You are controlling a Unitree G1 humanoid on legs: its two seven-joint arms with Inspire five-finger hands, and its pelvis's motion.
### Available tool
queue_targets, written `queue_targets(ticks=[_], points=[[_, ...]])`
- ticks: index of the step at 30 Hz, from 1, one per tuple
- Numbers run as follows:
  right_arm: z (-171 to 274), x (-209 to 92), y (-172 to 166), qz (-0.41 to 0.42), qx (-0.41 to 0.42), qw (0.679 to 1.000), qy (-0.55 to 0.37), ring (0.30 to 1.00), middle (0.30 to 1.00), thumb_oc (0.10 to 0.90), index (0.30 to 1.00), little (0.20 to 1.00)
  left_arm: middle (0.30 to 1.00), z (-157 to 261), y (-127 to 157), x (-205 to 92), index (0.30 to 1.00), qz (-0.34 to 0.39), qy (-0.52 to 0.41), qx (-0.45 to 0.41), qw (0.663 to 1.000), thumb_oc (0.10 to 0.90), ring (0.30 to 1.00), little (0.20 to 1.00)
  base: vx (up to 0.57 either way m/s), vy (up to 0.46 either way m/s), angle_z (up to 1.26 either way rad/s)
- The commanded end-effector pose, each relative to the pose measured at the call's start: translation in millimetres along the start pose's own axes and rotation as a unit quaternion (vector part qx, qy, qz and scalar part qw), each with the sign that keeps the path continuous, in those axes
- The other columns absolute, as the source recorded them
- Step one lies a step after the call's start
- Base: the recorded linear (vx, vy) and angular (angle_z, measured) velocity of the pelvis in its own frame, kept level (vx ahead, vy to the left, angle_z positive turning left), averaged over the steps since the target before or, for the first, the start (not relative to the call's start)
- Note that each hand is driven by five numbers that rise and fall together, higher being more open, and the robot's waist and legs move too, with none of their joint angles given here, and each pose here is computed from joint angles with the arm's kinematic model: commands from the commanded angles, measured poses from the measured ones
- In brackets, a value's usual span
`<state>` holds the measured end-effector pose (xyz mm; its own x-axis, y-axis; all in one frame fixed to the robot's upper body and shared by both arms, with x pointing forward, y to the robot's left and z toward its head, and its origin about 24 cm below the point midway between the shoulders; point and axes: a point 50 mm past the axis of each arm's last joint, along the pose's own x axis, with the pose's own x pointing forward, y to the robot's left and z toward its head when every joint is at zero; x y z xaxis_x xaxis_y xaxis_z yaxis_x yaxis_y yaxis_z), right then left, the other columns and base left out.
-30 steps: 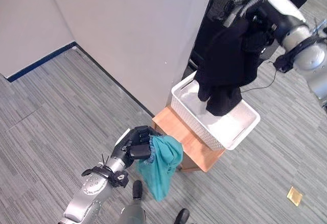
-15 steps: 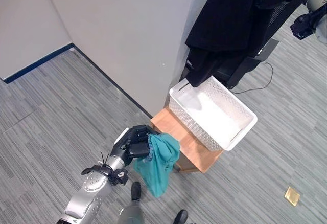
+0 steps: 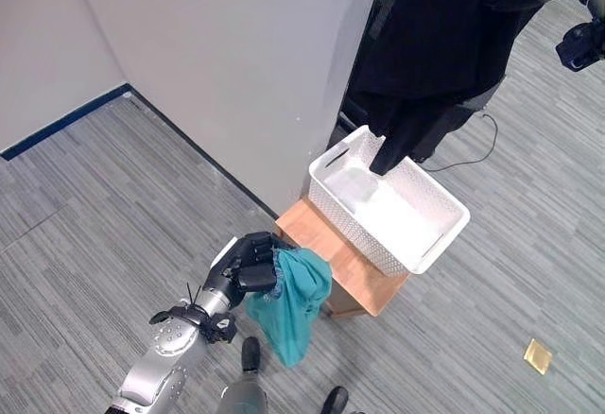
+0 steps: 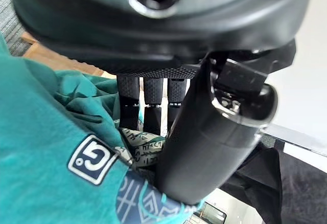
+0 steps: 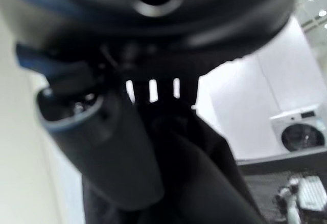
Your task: Pick up bed clothes into laundry basket.
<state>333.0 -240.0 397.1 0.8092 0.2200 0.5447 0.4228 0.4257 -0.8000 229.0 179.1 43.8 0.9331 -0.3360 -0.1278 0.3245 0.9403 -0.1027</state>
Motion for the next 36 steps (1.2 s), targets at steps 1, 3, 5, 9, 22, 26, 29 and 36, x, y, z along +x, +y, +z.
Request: queue_targets(ticks=[1,3,5,9,22,26,29,36], points=[[18.3,-9.1,-62.4,-0.13,0.017,0.99,-0.052,0.3,0.3,0.4,0.3,0.3,0.3,38.8,-16.5,1.5,0.3,-0.039,-0.12,-0.008,0.992,0.4,0.3,0.3,0.0,0.0,0.0],[16.8,-10.9,-58.9,-0.125,0.02,0.991,-0.052,0.3,0.3,0.4,0.3,0.3,0.3,37.9,-15.8,1.4,0.3,-0.036,-0.119,-0.007,0.992,0.4,0.3,0.3,0.0,0.0,0.0],[13.1,-13.0,-55.0,-0.12,0.022,0.991,-0.047,0.3,0.3,0.4,0.3,0.3,0.3,37.5,-15.2,1.1,0.3,-0.035,-0.118,-0.006,0.992,0.4,0.3,0.3,-0.01,0.002,-0.02],[2.4,-15.4,-45.2,-0.106,0.03,0.994,-0.028,0.3,0.3,0.4,0.3,0.3,0.3,37.1,-14.9,-0.7,0.3,-0.033,-0.119,-0.009,0.992,0.4,0.3,0.3,-0.01,0.007,-0.06],[-24.5,-17.6,-6.1,-0.064,0.041,0.997,0.031,0.3,0.3,0.4,0.3,0.3,0.3,37.5,-14.9,-3.0,0.3,-0.028,-0.122,-0.01,0.992,0.4,0.3,0.3,-0.01,0.002,-0.02],[-25.1,-15.7,-0.2,-0.059,0.046,0.997,0.034,0.3,0.3,0.4,0.3,0.3,0.3,37.1,-15.8,-2.2,0.3,-0.029,-0.122,-0.011,0.992,0.4,0.3,0.3,0.0,0.0,0.0],[-28.5,-15.3,11.2,-0.045,0.049,0.997,0.044,0.3,0.3,0.4,0.3,0.3,0.3,36.9,-16.0,-2.6,0.3,-0.029,-0.121,-0.011,0.992,0.4,0.3,0.3,0.0,0.0,0.0],[-36.4,-16.1,29.1,-0.024,0.051,0.996,0.065,0.3,0.3,0.4,0.3,0.3,0.3,37.4,-17.0,-2.6,0.3,-0.031,-0.122,-0.01,0.992,0.4,0.3,0.3,0.0,0.001,0.0]])
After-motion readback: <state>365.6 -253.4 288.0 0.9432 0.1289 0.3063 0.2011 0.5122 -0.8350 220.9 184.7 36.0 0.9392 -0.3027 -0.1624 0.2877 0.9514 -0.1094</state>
